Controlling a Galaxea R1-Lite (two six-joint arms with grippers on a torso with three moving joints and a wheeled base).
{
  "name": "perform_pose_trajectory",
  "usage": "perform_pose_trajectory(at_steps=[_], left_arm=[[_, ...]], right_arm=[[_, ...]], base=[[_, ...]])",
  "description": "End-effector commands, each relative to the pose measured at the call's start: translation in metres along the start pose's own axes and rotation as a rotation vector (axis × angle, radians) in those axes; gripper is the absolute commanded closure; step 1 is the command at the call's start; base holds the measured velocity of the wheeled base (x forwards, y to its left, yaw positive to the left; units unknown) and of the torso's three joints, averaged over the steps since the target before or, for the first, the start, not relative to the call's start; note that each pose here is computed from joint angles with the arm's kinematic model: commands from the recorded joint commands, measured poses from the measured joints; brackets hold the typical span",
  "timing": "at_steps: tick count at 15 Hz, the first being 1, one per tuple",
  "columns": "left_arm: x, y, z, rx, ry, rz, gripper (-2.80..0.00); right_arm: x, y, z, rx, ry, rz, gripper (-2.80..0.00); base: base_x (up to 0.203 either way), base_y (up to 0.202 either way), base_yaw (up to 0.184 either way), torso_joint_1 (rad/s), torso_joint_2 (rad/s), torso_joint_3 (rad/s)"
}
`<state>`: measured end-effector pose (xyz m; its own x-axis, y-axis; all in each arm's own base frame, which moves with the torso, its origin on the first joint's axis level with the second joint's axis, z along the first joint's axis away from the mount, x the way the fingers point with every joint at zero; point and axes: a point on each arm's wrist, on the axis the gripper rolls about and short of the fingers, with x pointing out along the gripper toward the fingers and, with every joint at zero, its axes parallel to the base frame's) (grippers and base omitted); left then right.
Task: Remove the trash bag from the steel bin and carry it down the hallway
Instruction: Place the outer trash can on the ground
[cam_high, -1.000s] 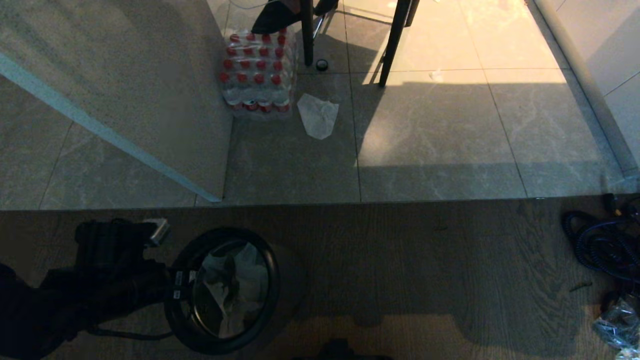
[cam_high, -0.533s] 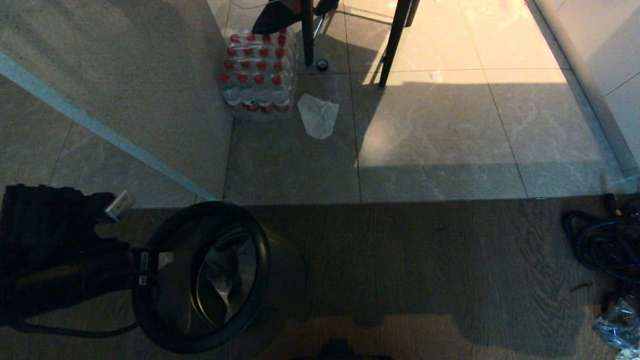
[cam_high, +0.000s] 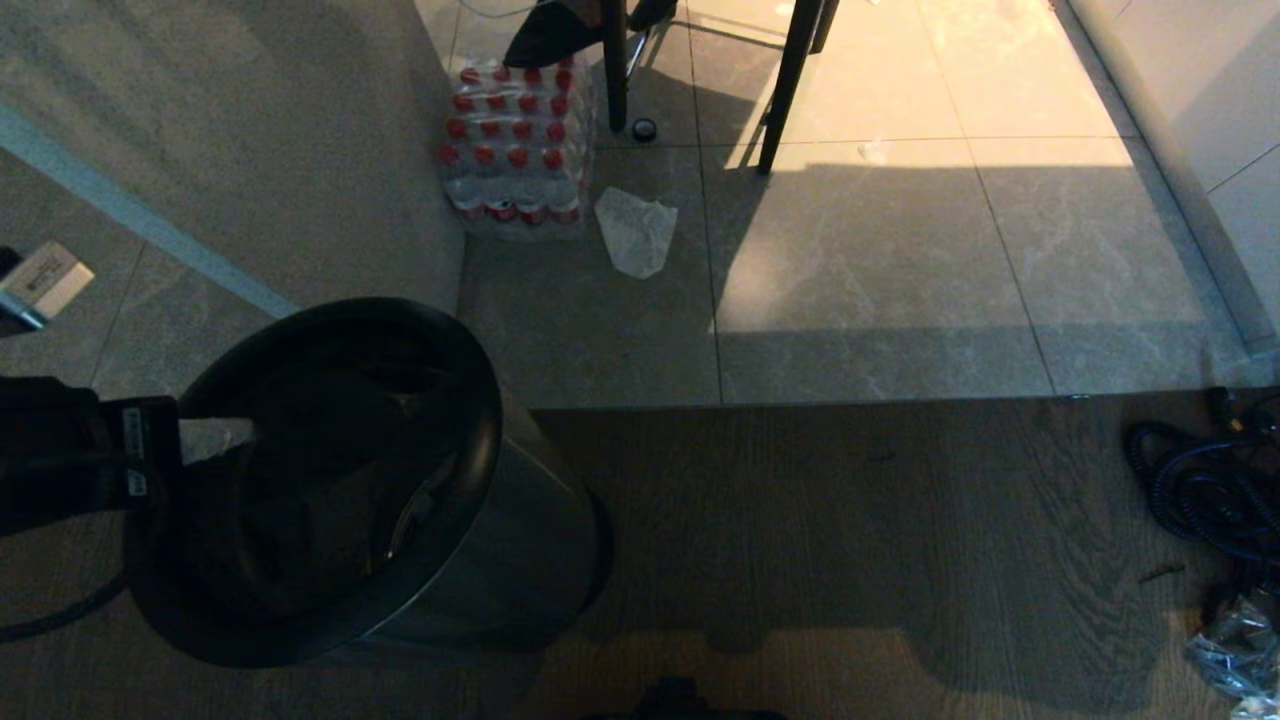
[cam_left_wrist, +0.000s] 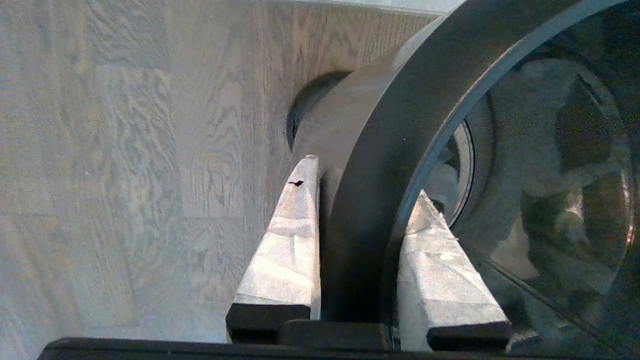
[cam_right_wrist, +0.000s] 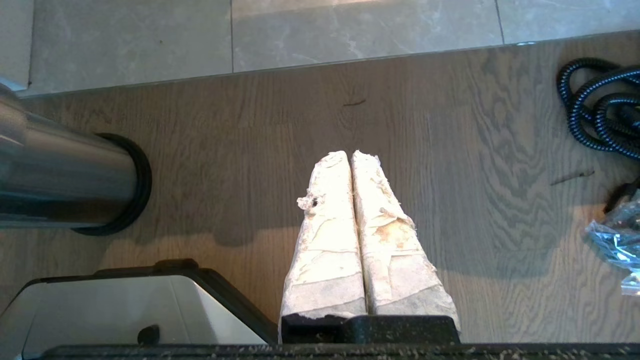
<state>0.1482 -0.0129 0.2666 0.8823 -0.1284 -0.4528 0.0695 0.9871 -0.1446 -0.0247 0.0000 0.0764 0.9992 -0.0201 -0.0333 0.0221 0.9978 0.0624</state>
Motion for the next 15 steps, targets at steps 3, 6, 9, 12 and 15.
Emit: perform_pose_trajectory(at_steps=[3,6,9,12,15], left_arm=[[-0.051,-0.003,0.034,-0.010,-0.133,0.024,0.00],[-0.075,-0.005,0.045,-0.012,-0.164,0.029,0.00],[-0.091,-0.010,0.055,-0.003,-0.180,-0.001,0.00],[-0.087,-0.016,0.057,0.016,-0.158,-0.055,0.00],[-0.081,-0.016,0.060,0.016,-0.151,-0.053,0.00]], right_arm=[[0.000,0.000,0.000,0.000,-0.001,0.000,0.00],[0.000,0.000,0.000,0.000,-0.001,0.000,0.00],[0.000,0.000,0.000,0.000,-0.001,0.000,0.00],[0.000,0.000,0.000,0.000,-0.001,0.000,0.00],[0.000,0.000,0.000,0.000,-0.001,0.000,0.00]], base=[[0.000,0.000,0.000,0.000,0.00,0.000],[0.000,0.000,0.000,0.000,0.00,0.000],[0.000,0.000,0.000,0.000,0.00,0.000],[0.000,0.000,0.000,0.000,0.00,0.000],[0.000,0.000,0.000,0.000,0.00,0.000]])
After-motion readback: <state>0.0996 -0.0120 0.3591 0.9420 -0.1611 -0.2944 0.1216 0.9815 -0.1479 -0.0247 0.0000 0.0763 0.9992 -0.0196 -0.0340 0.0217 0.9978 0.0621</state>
